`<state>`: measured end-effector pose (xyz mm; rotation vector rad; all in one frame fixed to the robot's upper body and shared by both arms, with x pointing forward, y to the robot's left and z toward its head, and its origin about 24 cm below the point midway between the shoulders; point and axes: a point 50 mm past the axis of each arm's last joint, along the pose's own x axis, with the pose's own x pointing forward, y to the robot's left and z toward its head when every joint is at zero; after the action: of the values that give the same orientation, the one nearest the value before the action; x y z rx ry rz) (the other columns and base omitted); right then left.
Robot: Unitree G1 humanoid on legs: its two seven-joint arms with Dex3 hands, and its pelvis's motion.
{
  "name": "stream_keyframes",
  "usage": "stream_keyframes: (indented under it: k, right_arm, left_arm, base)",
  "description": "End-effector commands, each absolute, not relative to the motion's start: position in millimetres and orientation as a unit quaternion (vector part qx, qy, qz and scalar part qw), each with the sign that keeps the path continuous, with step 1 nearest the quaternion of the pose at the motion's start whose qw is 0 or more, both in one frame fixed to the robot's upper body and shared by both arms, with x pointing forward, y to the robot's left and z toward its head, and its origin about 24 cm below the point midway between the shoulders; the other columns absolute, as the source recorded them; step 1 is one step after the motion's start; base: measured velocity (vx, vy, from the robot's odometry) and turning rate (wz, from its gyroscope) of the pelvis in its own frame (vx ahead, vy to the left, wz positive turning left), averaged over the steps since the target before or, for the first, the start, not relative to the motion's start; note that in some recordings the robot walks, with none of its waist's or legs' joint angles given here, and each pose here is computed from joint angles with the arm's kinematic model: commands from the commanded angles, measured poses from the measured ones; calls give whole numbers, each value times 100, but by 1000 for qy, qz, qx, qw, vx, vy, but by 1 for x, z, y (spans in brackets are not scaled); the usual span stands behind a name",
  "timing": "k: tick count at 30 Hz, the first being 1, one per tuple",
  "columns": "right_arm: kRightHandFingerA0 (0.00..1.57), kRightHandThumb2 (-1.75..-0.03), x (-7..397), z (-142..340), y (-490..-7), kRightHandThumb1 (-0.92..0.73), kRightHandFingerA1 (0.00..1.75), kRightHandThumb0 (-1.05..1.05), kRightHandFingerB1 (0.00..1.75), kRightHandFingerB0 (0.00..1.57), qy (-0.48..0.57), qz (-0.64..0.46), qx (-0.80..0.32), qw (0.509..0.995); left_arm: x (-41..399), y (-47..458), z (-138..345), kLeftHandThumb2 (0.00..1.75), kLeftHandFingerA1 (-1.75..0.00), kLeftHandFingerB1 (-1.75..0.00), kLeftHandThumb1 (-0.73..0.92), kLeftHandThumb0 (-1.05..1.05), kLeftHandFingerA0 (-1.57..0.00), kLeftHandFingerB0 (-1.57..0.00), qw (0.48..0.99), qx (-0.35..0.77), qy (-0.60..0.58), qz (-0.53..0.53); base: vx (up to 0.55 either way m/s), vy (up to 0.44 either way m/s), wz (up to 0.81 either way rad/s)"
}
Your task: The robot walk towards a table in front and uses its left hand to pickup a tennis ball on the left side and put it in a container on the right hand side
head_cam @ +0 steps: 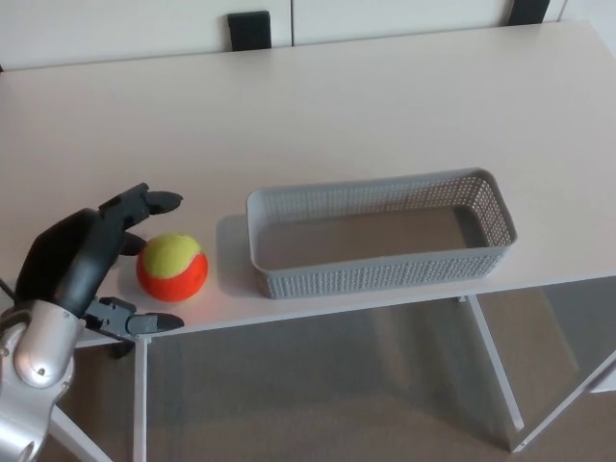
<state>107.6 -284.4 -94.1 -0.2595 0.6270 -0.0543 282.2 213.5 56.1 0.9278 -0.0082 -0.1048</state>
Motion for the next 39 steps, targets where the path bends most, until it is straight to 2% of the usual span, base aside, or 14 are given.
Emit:
stream_keyframes:
  k: [1, 3, 4, 7, 8, 11, 16, 21, 24, 25, 30, 32, 38, 39]
  right_arm:
    - [54, -56, 111, -90, -286, -56, 43, -19, 36, 36, 304, -27, -128, 943]
    - [55, -56, 110, -89, -287, -56, 43, -20, 36, 36, 302, -23, -138, 943]
    - [55, -57, 110, -90, -286, -56, 42, -20, 36, 36, 302, -24, -137, 943]
    - [55, -57, 110, -90, -285, -56, 42, -20, 36, 36, 304, -25, -133, 943]
    - [55, -56, 110, -90, -286, -56, 42, -20, 36, 37, 304, -26, -132, 943]
    - [55, -56, 112, -88, -286, -56, 42, -19, 37, 37, 301, -23, -137, 944]
    - [55, -56, 115, -87, -286, -56, 42, -21, 37, 39, 301, -23, -142, 943]
    - [51, -64, 116, -86, -287, -50, 46, -30, 42, 36, 299, -23, -146, 943]
    - [55, -56, 116, -86, -287, -56, 42, -23, 37, 39, 302, -24, -141, 943]
    - [51, -64, 116, -86, -287, -49, 47, -31, 42, 36, 302, -25, -140, 943]
    - [56, -57, 117, -87, -286, -56, 42, -21, 38, 39, 303, -24, -140, 942]
    - [52, -64, 117, -87, -288, -50, 46, -29, 42, 36, 303, -23, -143, 942]
    - [56, -57, 120, -87, -289, -56, 42, -22, 37, 39, 304, -24, -141, 942]
    - [51, -64, 120, -87, -288, -50, 46, -29, 42, 36, 305, -24, -138, 942]
  left_arm:
    - [286, 217, 47, 49, -56, -41, 25, -44, -70, -49, 879, 471, 26, -65]
    - [287, 218, 40, 56, -60, -45, 26, -41, -79, -49, 873, 479, 48, -78]
    - [287, 218, 36, 57, -65, -48, 42, -20, -108, -63, 873, 478, 55, -82]
    - [287, 218, 29, 56, -66, -50, 49, -14, -119, -75, 874, 472, 72, -92]
    - [287, 216, 26, 55, -72, -60, 48, 9, -134, -102, 872, 472, 88, -99]
    - [286, 211, 23, 63, -81, -70, 44, 12, -135, -105, 870, 475, 93, -99]
    - [285, 209, 22, 72, -81, -73, 38, 11, -134, -111, 874, 471, 81, -89]
    - [284, 208, 25, 70, -80, -72, 39, 11, -134, -111, 876, 467, 78, -94]
    - [284, 206, 27, 72, -83, -74, 39, 11, -133, -107, 882, 454, 72, -98]
    - [284, 205, 31, 66, -80, -72, 41, 8, -137, -111, 885, 451, 68, -99]
    - [285, 200, 59, 74, -80, -75, 38, 6, -142, -112, 903, 422, 9, -83]
    - [289, 198, 83, 81, -81, -77, 38, 1, -144, -114, 911, 407, -38, -64]
    - [296, 194, 122, 85, -79, -76, 35, -1, -152, -117, 913, 391, -110, -34]
    - [298, 191, 129, 85, -79, -77, 34, -2, -153, -119, 911, 393, -122, -32]
  base:
    - [0, 0, 0]
    - [0, 0, 0]
    - [0, 0, 0]
    - [0, 0, 0]
    - [0, 0, 0]
    - [0, 0, 0]
    - [0, 0, 0]
    - [0, 0, 0]
    - [0, 0, 0]
    - [0, 0, 0]
    - [0, 0, 0]
    - [0, 0, 0]
    - [0, 0, 0]
    - [0, 0, 0]
